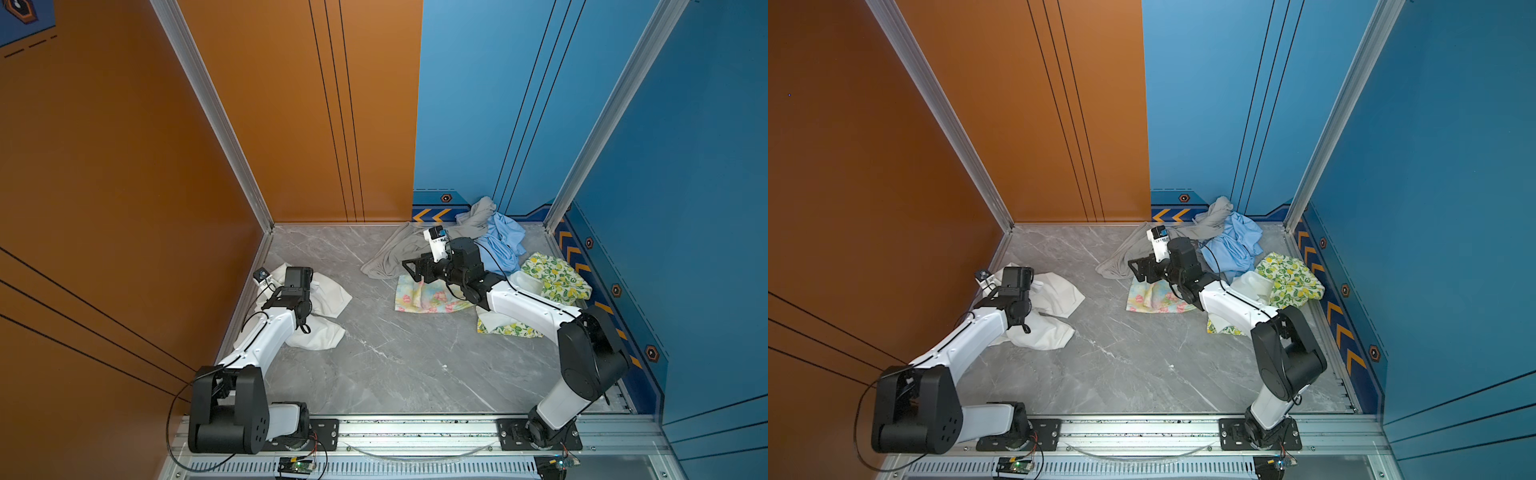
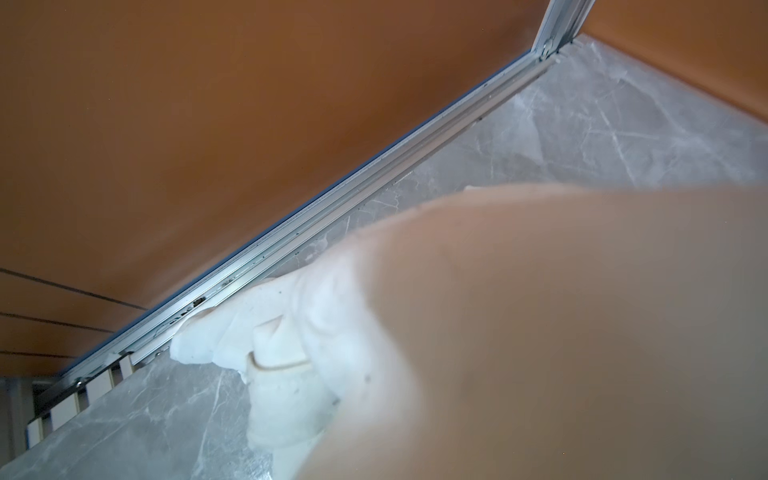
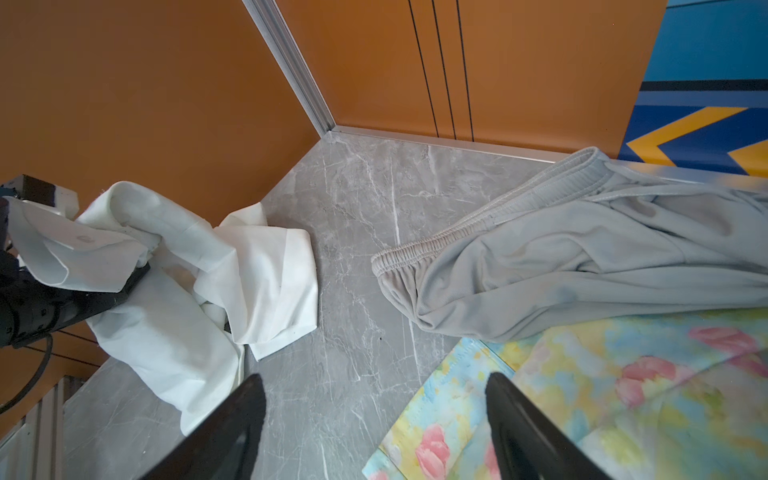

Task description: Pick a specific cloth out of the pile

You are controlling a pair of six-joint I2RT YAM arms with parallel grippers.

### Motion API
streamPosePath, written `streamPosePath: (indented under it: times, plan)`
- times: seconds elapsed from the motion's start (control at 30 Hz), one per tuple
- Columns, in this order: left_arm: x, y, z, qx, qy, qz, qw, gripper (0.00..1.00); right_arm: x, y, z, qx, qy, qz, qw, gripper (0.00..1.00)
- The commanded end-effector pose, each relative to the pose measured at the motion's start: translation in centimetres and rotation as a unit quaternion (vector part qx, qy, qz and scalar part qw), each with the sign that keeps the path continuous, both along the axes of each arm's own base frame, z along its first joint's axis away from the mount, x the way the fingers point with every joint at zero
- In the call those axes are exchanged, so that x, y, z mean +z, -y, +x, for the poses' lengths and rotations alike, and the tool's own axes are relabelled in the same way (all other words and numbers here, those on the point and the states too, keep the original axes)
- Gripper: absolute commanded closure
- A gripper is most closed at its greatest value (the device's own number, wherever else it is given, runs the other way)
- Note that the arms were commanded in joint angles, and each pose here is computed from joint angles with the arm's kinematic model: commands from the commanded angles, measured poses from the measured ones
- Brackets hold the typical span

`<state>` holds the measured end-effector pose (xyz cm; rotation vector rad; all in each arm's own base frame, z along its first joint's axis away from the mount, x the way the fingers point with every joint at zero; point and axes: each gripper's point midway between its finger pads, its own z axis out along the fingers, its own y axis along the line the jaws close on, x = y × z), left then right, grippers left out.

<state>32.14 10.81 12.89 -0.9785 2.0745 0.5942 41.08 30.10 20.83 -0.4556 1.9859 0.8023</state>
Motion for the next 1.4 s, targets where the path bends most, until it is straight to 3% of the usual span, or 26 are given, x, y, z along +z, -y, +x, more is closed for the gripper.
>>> streamPosePath:
  times: [0.0, 0.2, 0.43, 0.73, 1.07, 1.17, 1.37]
  plan:
    - [-0.9, 0.4, 1.2, -0.031, -0.048, 0.021, 0.998, 1.0, 0.8, 1.6, 0.2, -0.021, 0.029, -0.016, 0.999, 0.16]
    - [-3.1, 1.6, 3.6, -0.092, -0.124, -0.01, 0.988, 1.0, 1.1, 3.3, 0.3, -0.043, 0.036, -0.018, 0.998, 0.15]
    - [-5.9, 2.4, 4.5, -0.167, -0.231, -0.022, 0.958, 1.0, 0.6, 5.1, 0.3, -0.062, 0.038, -0.018, 0.997, 0.15]
    - [-9.0, 3.0, 4.0, -0.19, -0.302, -0.064, 0.932, 1.0, 0.1, 6.7, 0.2, -0.078, 0.04, -0.02, 0.996, 0.15]
    - [-11.1, 3.3, 3.5, -0.191, -0.32, -0.111, 0.921, 0.99, 0.3, 7.8, 0.3, -0.086, 0.045, -0.025, 0.995, 0.14]
    - [-10.3, 3.3, 3.9, -0.194, -0.31, -0.11, 0.924, 0.89, 0.8, 7.9, 0.2, -0.087, 0.048, -0.023, 0.995, 0.14]
    - [-6.7, 3.3, 4.8, -0.206, -0.268, -0.094, 0.936, 0.6, 1.7, 8.0, 0.1, -0.089, 0.056, -0.02, 0.994, 0.14]
